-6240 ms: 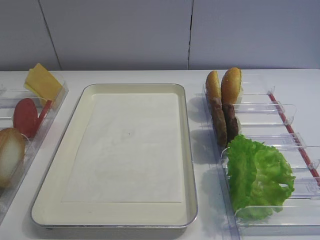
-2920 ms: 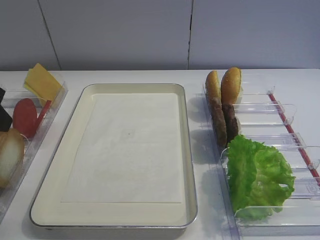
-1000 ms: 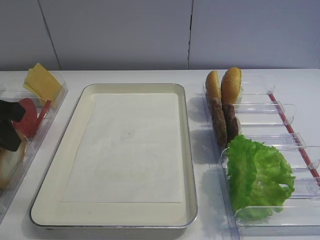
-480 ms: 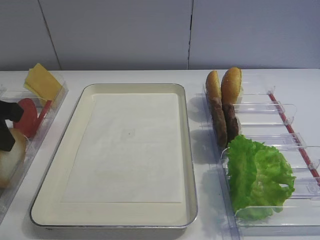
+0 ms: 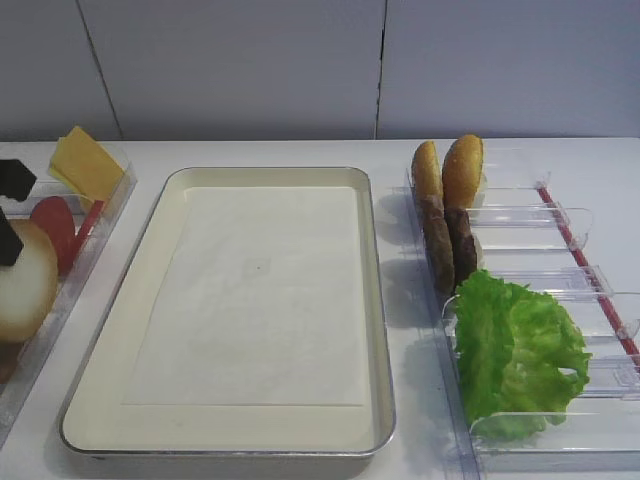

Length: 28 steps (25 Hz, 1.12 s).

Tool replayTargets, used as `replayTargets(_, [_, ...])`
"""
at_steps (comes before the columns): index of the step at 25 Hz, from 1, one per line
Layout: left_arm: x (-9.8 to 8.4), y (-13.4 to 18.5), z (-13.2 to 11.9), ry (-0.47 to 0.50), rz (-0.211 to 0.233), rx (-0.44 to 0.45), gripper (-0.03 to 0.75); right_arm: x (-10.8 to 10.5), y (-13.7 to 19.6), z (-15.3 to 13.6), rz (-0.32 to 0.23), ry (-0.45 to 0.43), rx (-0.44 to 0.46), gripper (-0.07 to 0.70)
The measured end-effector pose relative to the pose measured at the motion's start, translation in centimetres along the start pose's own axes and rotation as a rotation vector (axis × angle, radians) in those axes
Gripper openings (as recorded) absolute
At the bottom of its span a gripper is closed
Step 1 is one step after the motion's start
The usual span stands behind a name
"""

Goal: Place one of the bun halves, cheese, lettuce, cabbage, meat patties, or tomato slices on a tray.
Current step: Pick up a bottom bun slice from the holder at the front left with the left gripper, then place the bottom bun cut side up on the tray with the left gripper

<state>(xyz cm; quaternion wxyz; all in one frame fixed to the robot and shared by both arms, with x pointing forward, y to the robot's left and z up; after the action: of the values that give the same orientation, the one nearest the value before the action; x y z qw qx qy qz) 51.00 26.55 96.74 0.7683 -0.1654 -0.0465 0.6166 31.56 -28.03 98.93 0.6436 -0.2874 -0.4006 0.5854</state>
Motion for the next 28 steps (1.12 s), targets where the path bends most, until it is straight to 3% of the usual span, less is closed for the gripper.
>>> replayTargets(7, [-1.4, -0.6, 2.3, 0.033, 0.008, -0.096, 0.148, 0.0, 0.0, 0.0, 0.0, 0.0, 0.0, 0.544])
replayTargets(15, [-5.4, -2.6, 3.3, 0.245, 0.006, -0.21, 0.146, 0.0, 0.0, 0.0, -0.002, 0.0, 0.0, 0.544])
replayTargets(20, [-6.9, -3.7, 4.0, 0.326, 0.002, -0.269, 0.146, 0.0, 0.0, 0.0, -0.002, 0.0, 0.0, 0.544])
replayTargets(23, [-7.8, -4.0, 4.0, 0.365, -0.012, -0.28, 0.146, 0.0, 0.0, 0.0, -0.002, 0.0, 0.0, 0.544])
replayTargets(28, [-9.9, -2.8, 1.6, 0.43, -0.007, -0.266, 0.146, 0.0, 0.0, 0.0, -0.002, 0.0, 0.0, 0.544])
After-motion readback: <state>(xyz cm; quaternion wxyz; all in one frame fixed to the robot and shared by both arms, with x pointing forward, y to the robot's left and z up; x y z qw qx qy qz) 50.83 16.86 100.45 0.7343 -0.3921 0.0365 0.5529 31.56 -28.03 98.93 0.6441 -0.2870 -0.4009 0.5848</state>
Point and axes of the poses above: a point on each arm's last joint axis where the gripper is mounted, z pointing back along that axis away from the gripper, x along the wrist's bending axis when the last joint is at zero, y = z × x, the point moved 10 cm from there along -z, pointing out along that axis toward the gripper, and after that the axes turned 9 degrees about -z, right-handed, at the moved point
